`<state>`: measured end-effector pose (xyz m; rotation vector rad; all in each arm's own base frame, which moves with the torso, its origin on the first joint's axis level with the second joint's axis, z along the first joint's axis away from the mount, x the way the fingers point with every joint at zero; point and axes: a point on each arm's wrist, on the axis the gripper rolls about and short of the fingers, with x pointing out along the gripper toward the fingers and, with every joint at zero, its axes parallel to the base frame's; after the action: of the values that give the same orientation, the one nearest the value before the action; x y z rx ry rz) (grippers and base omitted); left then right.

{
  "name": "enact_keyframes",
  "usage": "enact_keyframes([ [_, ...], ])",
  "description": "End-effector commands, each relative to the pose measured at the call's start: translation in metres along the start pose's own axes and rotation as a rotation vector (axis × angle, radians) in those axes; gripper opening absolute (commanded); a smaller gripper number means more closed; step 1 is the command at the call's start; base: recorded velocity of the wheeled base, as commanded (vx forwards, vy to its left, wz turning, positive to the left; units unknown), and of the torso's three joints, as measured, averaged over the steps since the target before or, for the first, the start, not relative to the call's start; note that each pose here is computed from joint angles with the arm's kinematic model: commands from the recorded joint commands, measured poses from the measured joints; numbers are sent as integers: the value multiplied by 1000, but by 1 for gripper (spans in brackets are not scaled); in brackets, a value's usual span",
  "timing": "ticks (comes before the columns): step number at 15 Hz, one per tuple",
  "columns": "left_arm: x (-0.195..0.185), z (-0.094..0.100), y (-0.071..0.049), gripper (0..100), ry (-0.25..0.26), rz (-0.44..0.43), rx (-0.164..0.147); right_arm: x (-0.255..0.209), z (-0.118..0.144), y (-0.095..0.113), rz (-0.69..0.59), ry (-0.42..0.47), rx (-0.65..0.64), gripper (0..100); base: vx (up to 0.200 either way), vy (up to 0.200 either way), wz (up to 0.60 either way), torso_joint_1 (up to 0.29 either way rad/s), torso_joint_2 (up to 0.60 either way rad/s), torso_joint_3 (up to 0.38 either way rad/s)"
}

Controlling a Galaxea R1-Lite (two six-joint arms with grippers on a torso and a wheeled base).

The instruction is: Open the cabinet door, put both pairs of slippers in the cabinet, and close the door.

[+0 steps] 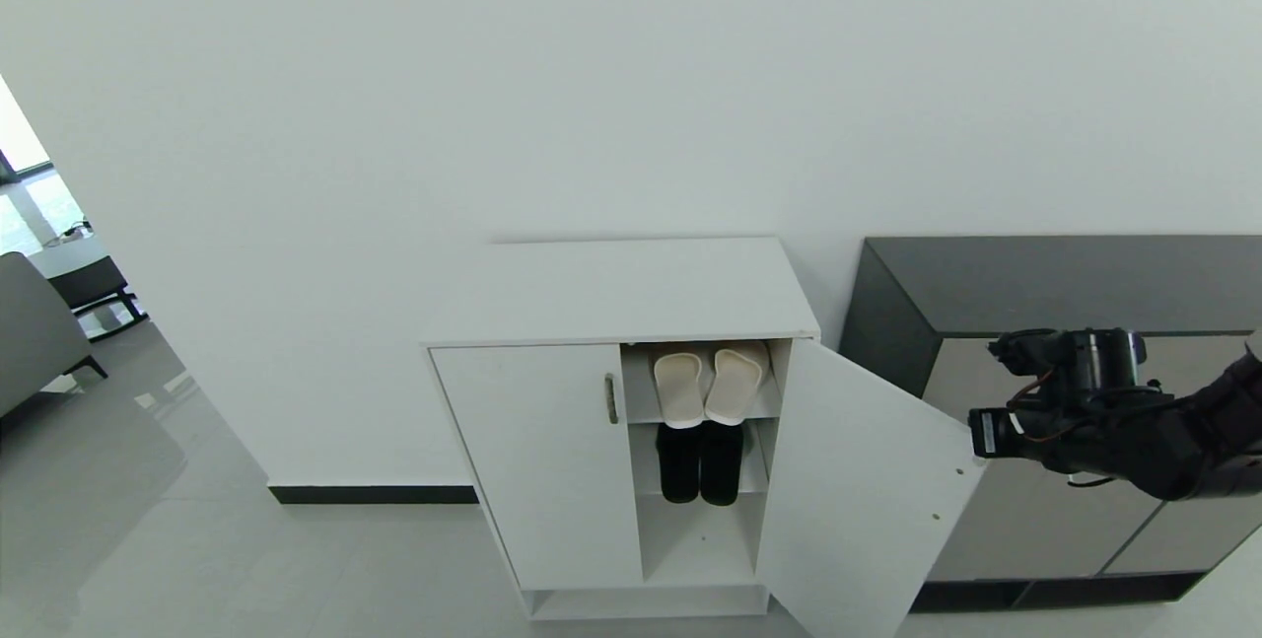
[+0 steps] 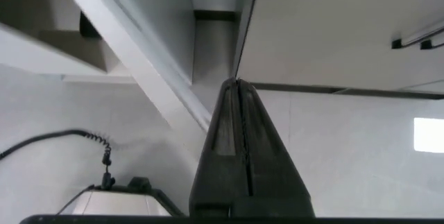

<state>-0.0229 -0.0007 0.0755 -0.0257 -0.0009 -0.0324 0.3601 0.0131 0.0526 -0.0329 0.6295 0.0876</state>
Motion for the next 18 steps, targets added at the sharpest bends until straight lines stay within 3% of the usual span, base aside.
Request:
enact_keyframes([
  [1,0,0,0,0,1,0,0,-14,-1,21,47,-5,-46,0,0,0,0,0,0,0],
  [3,0,0,0,0,1,0,0,-29,-3,43,97,-14,-87,0,0,0,0,0,0,0],
  [5,0,0,0,0,1,0,0,-58,-8,81,177,-59,-158,0,0,0,0,0,0,0],
  [7,0,0,0,0,1,0,0,-73,-9,95,194,-92,-186,0,0,0,0,0,0,0],
  [10,0,0,0,0,1,0,0,-76,-10,99,206,-92,-194,0,0,0,0,0,0,0],
  [14,0,0,0,0,1,0,0,-54,-25,101,198,-26,-200,0,0,0,0,0,0,0],
  [18,0,0,0,0,1,0,1,-36,-47,125,230,1,-244,0,0,0,0,0,0,0],
])
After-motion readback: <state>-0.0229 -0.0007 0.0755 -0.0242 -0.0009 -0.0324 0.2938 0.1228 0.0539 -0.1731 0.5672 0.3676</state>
